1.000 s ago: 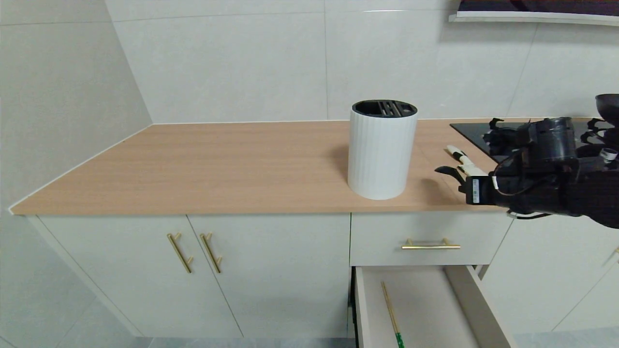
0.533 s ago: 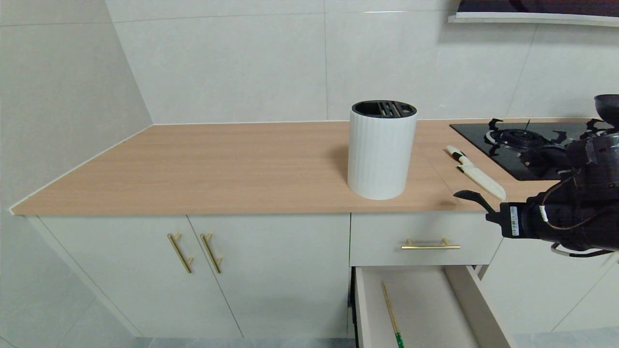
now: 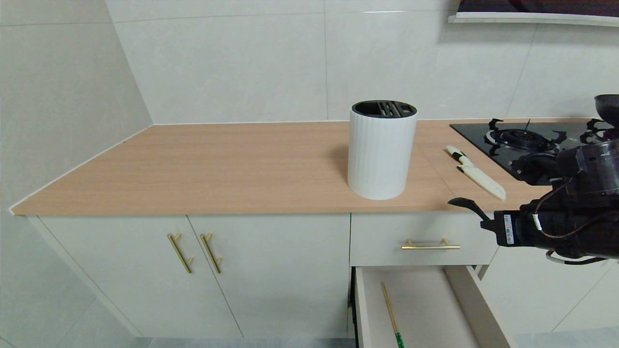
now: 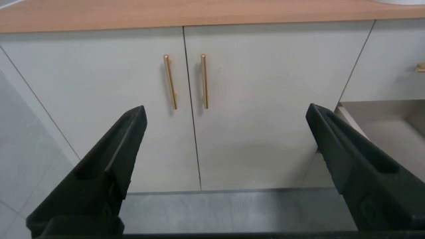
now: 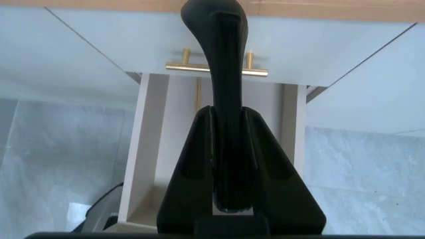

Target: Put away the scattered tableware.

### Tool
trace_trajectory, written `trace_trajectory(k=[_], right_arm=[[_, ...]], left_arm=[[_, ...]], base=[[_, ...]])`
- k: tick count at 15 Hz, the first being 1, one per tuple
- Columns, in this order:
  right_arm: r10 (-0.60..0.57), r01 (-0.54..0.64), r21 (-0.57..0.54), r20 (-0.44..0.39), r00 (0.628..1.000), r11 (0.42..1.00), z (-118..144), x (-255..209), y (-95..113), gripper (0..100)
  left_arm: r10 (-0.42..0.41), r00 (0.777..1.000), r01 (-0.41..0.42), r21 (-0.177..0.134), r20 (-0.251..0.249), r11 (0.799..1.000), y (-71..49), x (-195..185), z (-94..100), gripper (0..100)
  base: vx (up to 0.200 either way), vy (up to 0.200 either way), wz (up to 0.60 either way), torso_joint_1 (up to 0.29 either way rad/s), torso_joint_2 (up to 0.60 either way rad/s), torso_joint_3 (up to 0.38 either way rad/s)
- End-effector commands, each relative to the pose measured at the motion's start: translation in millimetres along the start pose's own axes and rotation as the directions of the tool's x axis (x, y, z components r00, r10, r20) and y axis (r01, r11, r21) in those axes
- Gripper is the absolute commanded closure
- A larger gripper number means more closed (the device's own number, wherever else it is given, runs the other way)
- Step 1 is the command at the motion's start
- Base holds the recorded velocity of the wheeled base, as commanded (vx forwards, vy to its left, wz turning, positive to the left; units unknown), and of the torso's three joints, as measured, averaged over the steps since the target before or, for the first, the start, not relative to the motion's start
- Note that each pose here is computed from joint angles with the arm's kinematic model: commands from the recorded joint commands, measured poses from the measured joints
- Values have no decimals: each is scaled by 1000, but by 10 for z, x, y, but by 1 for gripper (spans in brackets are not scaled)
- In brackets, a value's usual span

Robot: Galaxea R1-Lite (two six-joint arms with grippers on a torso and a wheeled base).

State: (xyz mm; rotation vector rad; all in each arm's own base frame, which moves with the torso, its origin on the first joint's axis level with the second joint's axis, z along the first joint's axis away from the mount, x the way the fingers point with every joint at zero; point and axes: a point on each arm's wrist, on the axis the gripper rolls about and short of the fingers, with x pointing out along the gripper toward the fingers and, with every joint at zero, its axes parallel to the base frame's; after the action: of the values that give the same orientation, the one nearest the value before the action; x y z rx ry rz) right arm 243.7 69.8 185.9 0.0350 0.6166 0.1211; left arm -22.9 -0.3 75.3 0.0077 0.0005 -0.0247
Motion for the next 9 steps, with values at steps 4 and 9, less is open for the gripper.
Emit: trace_trajectory(k=[4,9], right_arm=[[-4,4,0,-12,1000,1000,-18,68,3,100],[-6,6,-3,-18,1000,1000,-38,95,2,100]], left_arm=[[0,1000,0,0,-1,1000,0,1,1,0],[0,1000,0,0,-1,1000,0,1,1,0]], base=[[0,0,0,0,0,0],[0,0,0,0,0,0]])
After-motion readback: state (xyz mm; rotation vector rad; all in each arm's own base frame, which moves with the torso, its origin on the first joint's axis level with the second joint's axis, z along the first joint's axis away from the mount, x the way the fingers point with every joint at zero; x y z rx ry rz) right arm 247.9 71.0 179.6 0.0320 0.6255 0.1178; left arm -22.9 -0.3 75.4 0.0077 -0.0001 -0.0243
